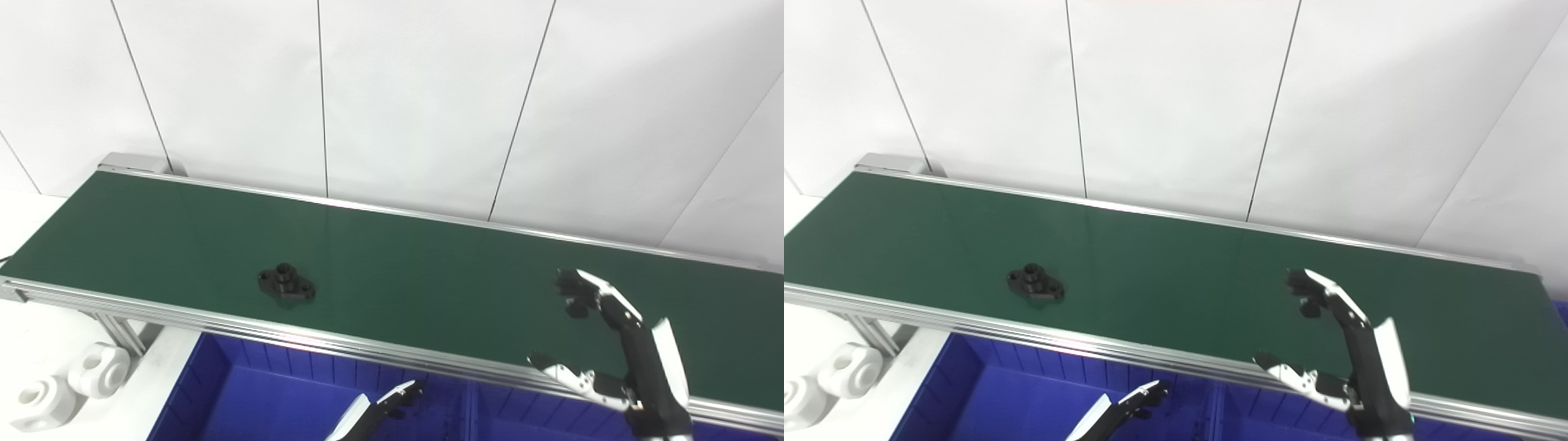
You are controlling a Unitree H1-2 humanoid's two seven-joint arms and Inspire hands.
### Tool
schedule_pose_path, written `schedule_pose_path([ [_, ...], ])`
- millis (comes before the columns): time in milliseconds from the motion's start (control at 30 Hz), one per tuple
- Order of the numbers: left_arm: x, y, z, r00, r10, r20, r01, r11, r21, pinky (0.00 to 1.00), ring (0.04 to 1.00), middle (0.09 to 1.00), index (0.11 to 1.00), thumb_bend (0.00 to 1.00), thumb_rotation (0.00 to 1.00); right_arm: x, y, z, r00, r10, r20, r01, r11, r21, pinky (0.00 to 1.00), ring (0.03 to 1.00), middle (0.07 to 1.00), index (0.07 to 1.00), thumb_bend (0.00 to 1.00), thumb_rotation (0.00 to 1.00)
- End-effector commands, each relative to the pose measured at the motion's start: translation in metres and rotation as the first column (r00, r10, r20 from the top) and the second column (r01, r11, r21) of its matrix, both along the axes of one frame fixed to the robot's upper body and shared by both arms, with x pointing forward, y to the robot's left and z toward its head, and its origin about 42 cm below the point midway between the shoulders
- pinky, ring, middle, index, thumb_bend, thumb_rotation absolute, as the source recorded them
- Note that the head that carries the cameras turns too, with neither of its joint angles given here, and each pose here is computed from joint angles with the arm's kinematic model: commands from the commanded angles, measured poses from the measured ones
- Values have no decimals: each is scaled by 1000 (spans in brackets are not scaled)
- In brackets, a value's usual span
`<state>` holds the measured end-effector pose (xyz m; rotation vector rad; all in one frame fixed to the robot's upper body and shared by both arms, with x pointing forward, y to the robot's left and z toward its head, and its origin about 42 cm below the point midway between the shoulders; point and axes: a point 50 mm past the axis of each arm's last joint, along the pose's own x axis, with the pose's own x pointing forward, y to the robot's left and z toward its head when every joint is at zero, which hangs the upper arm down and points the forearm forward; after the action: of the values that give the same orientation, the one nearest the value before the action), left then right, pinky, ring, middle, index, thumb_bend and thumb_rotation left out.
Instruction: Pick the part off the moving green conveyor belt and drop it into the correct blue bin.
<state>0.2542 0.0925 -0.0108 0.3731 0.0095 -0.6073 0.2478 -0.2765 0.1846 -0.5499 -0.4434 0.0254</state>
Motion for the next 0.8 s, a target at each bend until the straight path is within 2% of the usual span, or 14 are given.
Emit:
schedule_pose_path([
  [0,17,-1,20,997,-4,83,6,1000,-28,791,858,888,887,711,294,15,0,22,1000,14,13,-14,998,-58,666,726,755,776,729,283],
  [200,23,6,23,996,-3,85,5,999,-34,777,848,881,881,709,267,59,12,35,996,44,-81,-56,986,-159,677,735,763,783,768,322],
  [367,27,10,23,996,2,89,2,999,-41,768,840,869,875,716,243,90,24,35,992,36,-118,-60,976,-211,656,725,748,768,793,311],
  [533,30,11,20,997,0,79,3,999,-35,778,844,870,873,722,251,114,29,31,989,42,-139,-78,960,-269,667,727,745,767,784,301],
  [767,33,10,17,997,-20,73,21,1000,-10,776,845,874,871,726,252,135,35,31,985,26,-173,-81,943,-323,651,720,742,758,807,343],
])
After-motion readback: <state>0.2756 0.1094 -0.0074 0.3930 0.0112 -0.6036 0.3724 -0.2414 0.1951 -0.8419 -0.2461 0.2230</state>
